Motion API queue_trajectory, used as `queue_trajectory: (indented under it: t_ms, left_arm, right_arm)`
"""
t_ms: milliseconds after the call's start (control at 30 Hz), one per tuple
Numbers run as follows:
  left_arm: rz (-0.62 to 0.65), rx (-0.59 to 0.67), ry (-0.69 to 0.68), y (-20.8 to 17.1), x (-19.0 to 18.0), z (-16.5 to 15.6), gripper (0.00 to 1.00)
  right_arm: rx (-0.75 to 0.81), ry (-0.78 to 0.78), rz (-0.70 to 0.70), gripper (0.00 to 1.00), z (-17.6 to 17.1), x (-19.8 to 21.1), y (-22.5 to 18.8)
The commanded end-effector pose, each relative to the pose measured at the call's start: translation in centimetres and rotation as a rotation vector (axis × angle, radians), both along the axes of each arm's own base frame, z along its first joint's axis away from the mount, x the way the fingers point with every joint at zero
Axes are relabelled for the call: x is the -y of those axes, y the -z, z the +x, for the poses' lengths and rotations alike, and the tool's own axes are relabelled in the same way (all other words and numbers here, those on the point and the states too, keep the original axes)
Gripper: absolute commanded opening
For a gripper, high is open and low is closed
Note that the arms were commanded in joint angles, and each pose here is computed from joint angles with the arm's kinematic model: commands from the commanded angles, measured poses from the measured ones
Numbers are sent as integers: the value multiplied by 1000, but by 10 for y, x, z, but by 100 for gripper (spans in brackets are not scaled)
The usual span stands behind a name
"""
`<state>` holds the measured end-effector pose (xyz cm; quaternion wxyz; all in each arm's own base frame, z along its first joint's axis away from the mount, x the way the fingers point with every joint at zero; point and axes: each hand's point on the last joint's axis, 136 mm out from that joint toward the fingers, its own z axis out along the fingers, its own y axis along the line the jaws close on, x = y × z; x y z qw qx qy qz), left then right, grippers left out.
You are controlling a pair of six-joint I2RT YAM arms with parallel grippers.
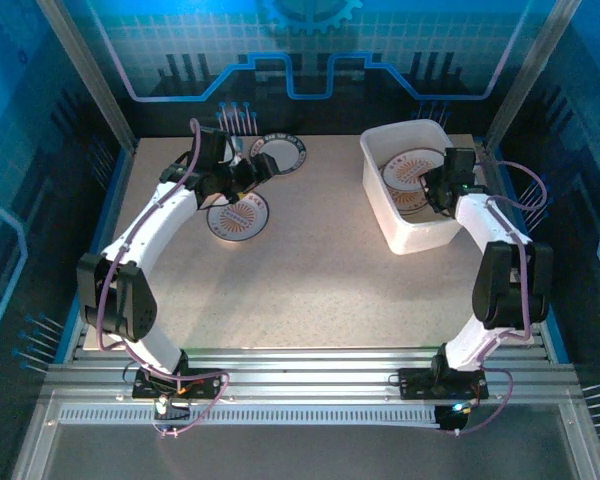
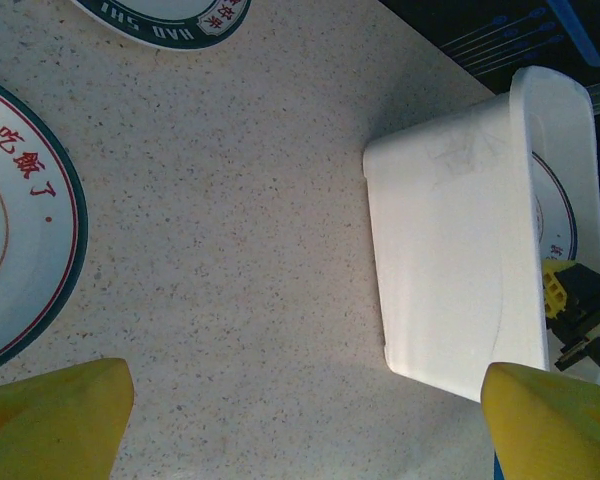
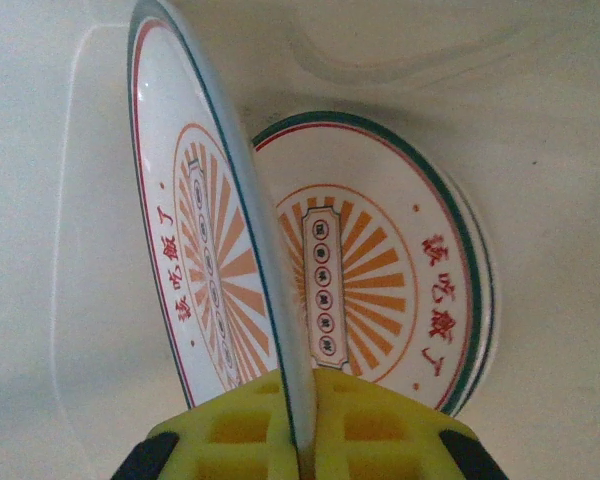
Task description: Place the plates into the plastic bin on the countertop
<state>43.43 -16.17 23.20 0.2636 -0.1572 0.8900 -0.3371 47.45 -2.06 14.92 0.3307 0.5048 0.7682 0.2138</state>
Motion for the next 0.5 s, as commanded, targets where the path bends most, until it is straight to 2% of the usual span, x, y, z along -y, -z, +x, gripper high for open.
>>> queue_trajectory:
  t_ms: [0, 267, 467]
  left_arm:
    - [25, -32, 9, 13, -5, -2, 91]
    - [38, -44, -1, 17, -10, -10, 91]
    - [40, -47, -6, 19, -13, -16, 91]
  right_arm:
    - [-14, 58, 0, 0, 10, 3, 3]
    - [-92, 107, 38, 0, 8, -3, 24]
    - [-120, 135, 15, 0, 7, -8, 28]
